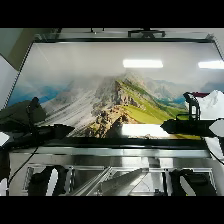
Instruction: Fold the shirts.
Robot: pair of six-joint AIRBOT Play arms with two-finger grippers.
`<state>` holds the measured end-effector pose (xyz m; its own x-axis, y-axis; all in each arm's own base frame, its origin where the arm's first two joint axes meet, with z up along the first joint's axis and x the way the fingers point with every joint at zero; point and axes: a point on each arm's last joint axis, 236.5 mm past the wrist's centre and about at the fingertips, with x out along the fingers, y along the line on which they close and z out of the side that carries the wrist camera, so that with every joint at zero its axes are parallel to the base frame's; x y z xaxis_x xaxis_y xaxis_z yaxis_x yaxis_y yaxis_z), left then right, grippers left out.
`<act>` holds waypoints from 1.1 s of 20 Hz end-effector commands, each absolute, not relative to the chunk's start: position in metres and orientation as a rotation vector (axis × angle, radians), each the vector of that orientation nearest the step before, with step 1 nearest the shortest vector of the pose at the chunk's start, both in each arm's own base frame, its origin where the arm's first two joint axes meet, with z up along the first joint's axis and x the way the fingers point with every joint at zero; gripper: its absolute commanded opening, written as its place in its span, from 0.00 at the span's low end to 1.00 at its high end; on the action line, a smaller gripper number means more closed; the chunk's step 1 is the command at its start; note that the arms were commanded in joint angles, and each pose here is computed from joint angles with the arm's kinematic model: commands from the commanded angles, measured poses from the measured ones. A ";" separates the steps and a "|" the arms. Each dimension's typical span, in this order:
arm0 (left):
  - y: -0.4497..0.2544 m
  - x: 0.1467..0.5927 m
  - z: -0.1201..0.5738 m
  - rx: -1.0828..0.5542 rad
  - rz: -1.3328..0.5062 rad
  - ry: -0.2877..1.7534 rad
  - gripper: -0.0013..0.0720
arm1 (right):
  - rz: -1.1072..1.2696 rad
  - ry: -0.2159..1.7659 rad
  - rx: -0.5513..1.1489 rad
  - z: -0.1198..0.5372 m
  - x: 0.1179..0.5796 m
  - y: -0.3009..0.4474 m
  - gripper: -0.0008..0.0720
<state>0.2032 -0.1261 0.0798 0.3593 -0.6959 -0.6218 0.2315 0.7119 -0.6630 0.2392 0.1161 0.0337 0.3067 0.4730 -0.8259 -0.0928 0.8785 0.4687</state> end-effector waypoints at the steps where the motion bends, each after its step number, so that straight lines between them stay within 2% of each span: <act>1: -0.126 0.203 0.080 -0.515 -0.634 1.041 0.05 | 0.386 1.208 0.365 0.033 0.239 0.116 0.05; 5: -0.112 0.217 0.083 -0.462 -0.570 1.004 0.03 | 0.386 1.208 0.365 0.033 0.239 0.116 0.05; 7: -0.059 0.256 0.096 -0.324 -0.345 0.938 0.02 | 0.386 1.208 0.365 0.033 0.239 0.116 0.05; 8: -0.027 0.276 0.108 -0.238 -0.234 0.898 0.14 | 0.386 1.208 0.365 0.033 0.239 0.116 0.05; 9: 0.009 0.295 0.124 -0.139 -0.116 0.865 0.64 | 0.386 1.208 0.365 0.034 0.239 0.116 0.05; 10: 0.047 0.310 0.137 -0.067 0.013 0.852 1.00 | 0.386 1.208 0.365 0.033 0.239 0.116 0.05; 12: 0.128 0.319 0.150 0.049 0.289 0.916 1.00 | 0.386 1.208 0.365 0.033 0.239 0.116 0.05; 14: 0.183 0.312 0.133 0.059 0.456 1.041 1.00 | 0.385 1.208 0.365 0.034 0.239 0.116 0.05; 17: 0.220 0.298 0.057 -0.083 0.503 1.239 1.00 | 0.386 1.208 0.365 0.033 0.239 0.116 0.05; 22: 0.248 0.296 -0.043 -0.157 0.495 1.391 0.99 | 0.386 1.208 0.365 0.034 0.239 0.116 0.05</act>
<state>0.3005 0.2264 0.0026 0.1701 0.2532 -0.9523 -0.4047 0.8991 0.1667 0.2392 0.1161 0.0335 0.3068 0.4726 -0.8261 -0.0923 0.8787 0.4684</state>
